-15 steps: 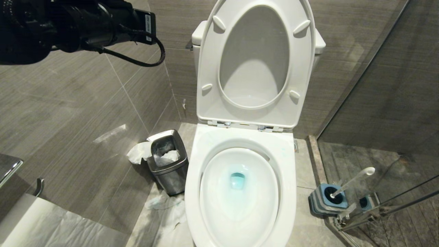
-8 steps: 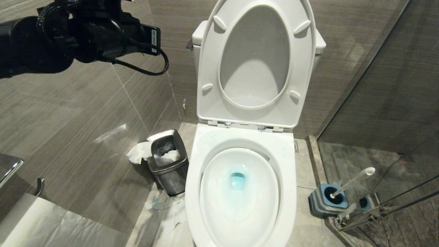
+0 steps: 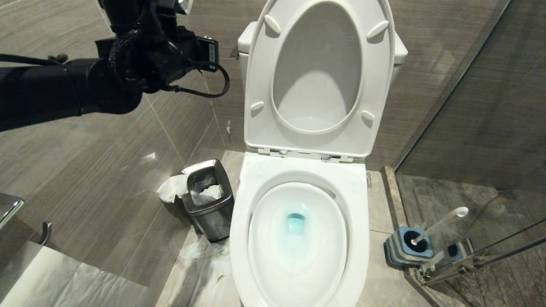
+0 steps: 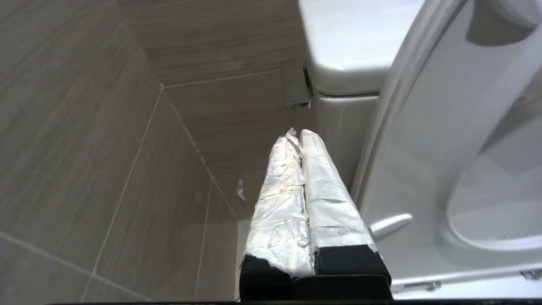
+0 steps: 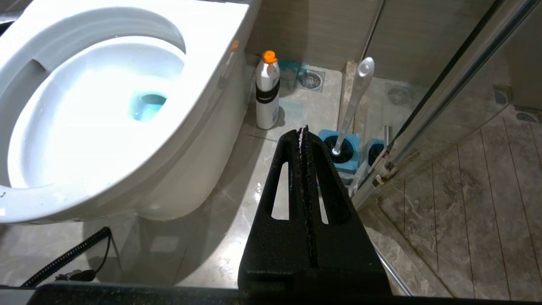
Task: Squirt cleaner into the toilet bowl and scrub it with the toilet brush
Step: Flush the toilet
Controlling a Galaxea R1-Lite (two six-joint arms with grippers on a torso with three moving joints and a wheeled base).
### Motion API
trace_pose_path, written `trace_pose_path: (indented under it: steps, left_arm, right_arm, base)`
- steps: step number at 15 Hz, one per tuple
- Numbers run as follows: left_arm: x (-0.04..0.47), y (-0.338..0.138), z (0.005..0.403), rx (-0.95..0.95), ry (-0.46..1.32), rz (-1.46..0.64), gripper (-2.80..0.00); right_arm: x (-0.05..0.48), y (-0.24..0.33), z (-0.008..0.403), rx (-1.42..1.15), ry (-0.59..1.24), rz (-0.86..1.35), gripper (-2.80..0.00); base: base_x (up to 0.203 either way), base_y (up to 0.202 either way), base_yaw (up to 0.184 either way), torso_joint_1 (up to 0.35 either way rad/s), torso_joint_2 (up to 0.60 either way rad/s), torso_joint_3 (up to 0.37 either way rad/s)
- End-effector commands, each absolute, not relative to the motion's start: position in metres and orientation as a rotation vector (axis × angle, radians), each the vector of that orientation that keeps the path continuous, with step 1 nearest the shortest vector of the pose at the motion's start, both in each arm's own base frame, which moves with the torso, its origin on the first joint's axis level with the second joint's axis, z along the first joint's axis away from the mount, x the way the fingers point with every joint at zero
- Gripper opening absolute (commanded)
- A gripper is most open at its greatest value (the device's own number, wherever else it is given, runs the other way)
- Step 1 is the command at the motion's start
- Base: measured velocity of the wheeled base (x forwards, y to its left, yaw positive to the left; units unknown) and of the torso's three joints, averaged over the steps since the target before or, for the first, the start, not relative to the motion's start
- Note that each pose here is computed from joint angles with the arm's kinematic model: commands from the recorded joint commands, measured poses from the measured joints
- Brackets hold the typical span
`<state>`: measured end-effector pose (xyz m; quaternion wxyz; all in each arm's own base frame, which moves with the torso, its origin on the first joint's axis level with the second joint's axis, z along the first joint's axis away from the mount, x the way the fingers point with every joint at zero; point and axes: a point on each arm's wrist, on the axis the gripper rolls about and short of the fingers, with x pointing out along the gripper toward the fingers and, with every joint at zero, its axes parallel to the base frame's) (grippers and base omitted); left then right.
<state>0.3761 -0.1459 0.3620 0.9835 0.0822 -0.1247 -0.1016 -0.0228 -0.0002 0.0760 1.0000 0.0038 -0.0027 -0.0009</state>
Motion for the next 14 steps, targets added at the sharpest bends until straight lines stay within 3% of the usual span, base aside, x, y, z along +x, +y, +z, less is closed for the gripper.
trace_pose_path:
  steps: [1, 7, 14]
  left_arm:
    - [0.386, -0.153, 0.354, 0.153, -0.284, -0.205, -2.80]
    - [0.394, -0.156, 0.354, 0.119, -0.397, -0.187, -2.80]
    - [0.389, -0.154, 0.365, 0.102, -0.503, -0.169, -2.80]
  right_arm:
    - [-0.023, 0.000, 0.076, 0.008, -0.005, 0.000, -2.80]
    - [-0.023, 0.000, 0.076, 0.008, -0.005, -0.002, -2.80]
    - [-0.023, 0.000, 0.076, 0.008, -0.005, -0.002, -2.80]
  base:
    - [0.000, 0.000, 0.000, 0.008, 0.00, -0.051]
    - [0.000, 0.000, 0.000, 0.000, 0.00, 0.000]
    - [0.000, 0.000, 0.000, 0.003, 0.00, -0.162]
